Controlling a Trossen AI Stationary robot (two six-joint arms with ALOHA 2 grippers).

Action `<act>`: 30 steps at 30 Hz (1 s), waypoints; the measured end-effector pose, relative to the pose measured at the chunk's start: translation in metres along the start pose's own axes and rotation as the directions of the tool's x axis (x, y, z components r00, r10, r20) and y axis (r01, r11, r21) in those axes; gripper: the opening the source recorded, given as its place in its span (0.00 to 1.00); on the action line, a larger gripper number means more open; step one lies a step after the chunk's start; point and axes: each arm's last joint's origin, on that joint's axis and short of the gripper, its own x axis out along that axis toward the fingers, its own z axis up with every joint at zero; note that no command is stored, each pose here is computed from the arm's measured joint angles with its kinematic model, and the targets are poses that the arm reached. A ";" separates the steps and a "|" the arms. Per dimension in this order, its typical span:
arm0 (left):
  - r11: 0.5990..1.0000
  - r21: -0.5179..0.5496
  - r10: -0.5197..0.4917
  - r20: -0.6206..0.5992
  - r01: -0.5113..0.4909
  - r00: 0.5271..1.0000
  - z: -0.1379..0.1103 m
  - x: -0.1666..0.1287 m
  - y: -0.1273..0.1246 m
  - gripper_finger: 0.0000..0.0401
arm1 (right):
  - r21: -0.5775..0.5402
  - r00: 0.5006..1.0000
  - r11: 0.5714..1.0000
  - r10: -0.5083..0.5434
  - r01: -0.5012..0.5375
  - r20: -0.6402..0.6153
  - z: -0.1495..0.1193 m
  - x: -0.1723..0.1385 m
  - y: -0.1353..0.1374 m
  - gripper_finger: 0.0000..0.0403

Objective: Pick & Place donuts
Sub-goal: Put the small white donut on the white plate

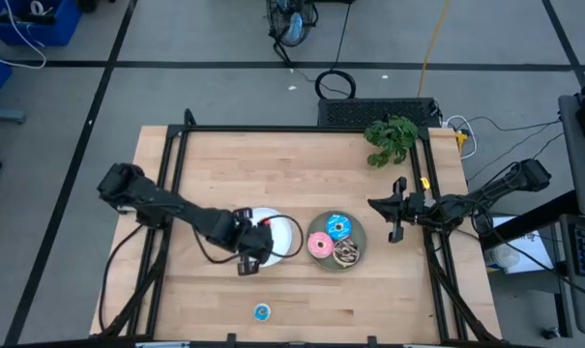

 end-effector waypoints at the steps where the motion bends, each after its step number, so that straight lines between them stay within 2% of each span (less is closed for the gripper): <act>1: 1.000 -0.010 -0.022 0.010 0.022 1.000 0.002 0.003 0.002 0.05 | 0.000 1.000 1.000 0.000 0.000 0.000 0.000 0.000 0.000 0.00; 4: 0.999 0.001 -0.047 0.032 0.047 0.998 0.009 0.011 0.007 0.05 | -0.002 1.000 1.000 0.000 0.000 0.000 0.000 0.000 0.000 0.00; 10: 0.999 0.021 -0.030 0.008 0.029 1.000 0.016 0.036 0.003 0.03 | -0.003 1.000 1.000 0.000 0.000 0.000 0.000 0.000 0.000 0.00; 15: 0.999 0.035 0.000 -0.074 0.002 0.997 0.014 0.063 0.000 0.06 | -0.002 1.000 1.000 0.000 0.000 0.001 0.000 0.000 0.000 0.00; 24: 1.000 -0.010 -0.002 -0.148 0.000 0.989 0.013 0.086 0.000 0.02 | -0.002 1.000 1.000 0.000 0.000 0.001 0.000 0.000 0.000 0.00; 30: 1.000 -0.021 0.004 -0.158 -0.007 0.988 0.013 0.092 0.000 0.15 | 0.004 1.000 1.000 0.000 0.000 0.001 0.000 0.000 0.000 0.00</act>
